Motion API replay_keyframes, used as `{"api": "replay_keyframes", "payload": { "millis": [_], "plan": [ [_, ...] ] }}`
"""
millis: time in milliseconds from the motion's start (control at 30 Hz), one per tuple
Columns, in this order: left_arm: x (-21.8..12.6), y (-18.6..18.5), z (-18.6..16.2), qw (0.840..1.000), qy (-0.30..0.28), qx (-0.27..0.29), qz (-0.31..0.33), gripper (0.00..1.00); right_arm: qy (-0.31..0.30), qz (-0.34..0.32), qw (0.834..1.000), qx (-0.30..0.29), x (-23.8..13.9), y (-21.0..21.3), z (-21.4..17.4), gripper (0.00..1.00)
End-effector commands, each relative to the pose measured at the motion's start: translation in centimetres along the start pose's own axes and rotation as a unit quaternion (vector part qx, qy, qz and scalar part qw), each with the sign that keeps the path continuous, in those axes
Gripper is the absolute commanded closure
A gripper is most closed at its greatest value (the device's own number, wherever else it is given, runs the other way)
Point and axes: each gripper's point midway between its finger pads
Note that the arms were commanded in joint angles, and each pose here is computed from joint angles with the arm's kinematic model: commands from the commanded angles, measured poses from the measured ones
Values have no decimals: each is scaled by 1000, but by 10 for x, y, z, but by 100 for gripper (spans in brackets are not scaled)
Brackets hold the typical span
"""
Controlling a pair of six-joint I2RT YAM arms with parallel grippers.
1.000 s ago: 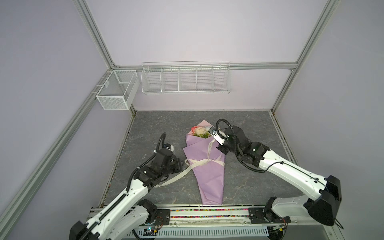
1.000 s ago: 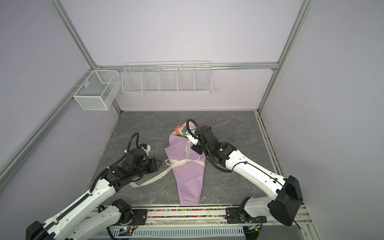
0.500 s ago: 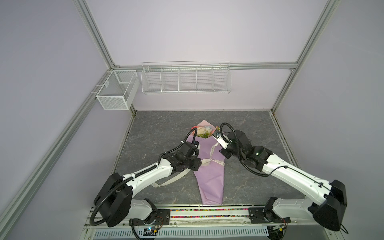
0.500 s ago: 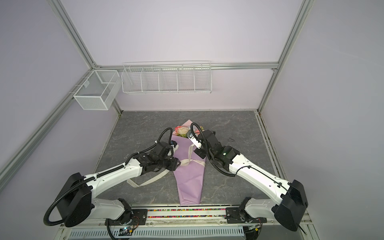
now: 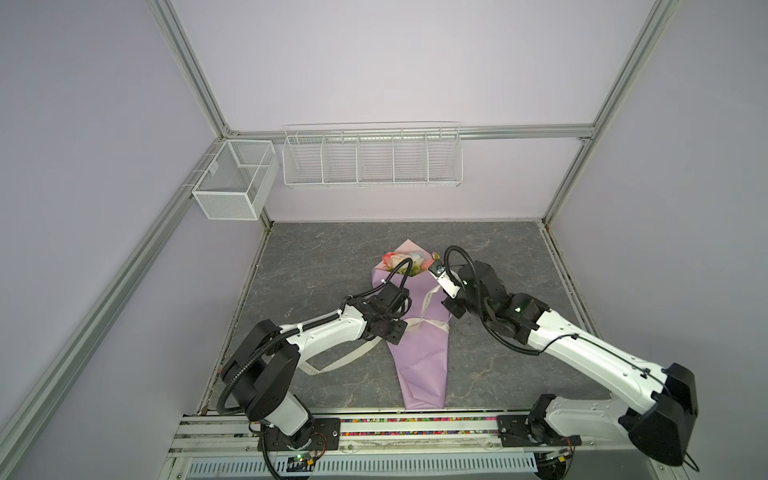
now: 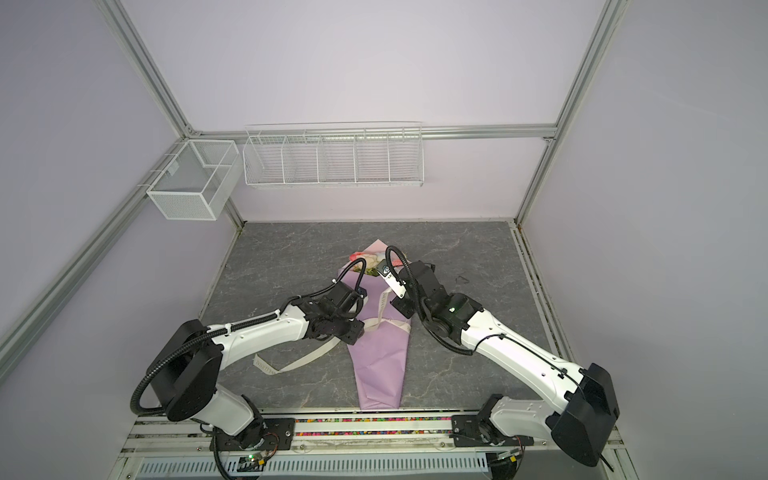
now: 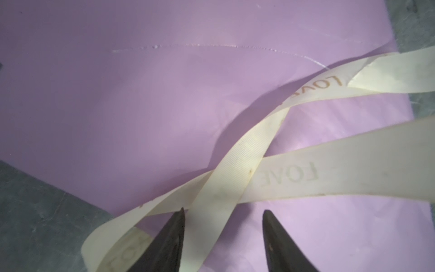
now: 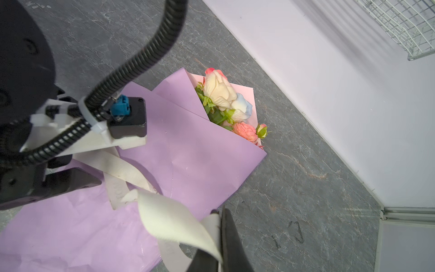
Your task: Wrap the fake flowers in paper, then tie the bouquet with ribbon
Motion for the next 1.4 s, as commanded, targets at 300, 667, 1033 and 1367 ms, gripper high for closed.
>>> {"api": "replay_keyframes", "payload": {
  "millis": [300, 667, 1033, 1367],
  "plan": [
    [-17, 0, 5, 1000, -4, 17, 10, 76, 10, 0, 1000, 16, -1, -2, -10, 90],
    [-30, 3, 9, 1000, -24, 8, 17, 70, 10, -5, 1000, 24, -6, -6, -14, 90],
    [-2, 0, -6, 999, 37, 17, 10, 53, 11, 0, 1000, 26, -4, -4, -14, 90],
    [-3, -2, 0, 999, 33, 26, 2, 74, 14, 1, 999, 29, -3, -4, -15, 90]
  ]
}}
Point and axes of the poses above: each gripper's point midway between its finger pads, its own x axis out along the fingers, its own y axis along the line the jaws close on, z = x × y, and after that the axes turned 14 degrees about x, right-handed
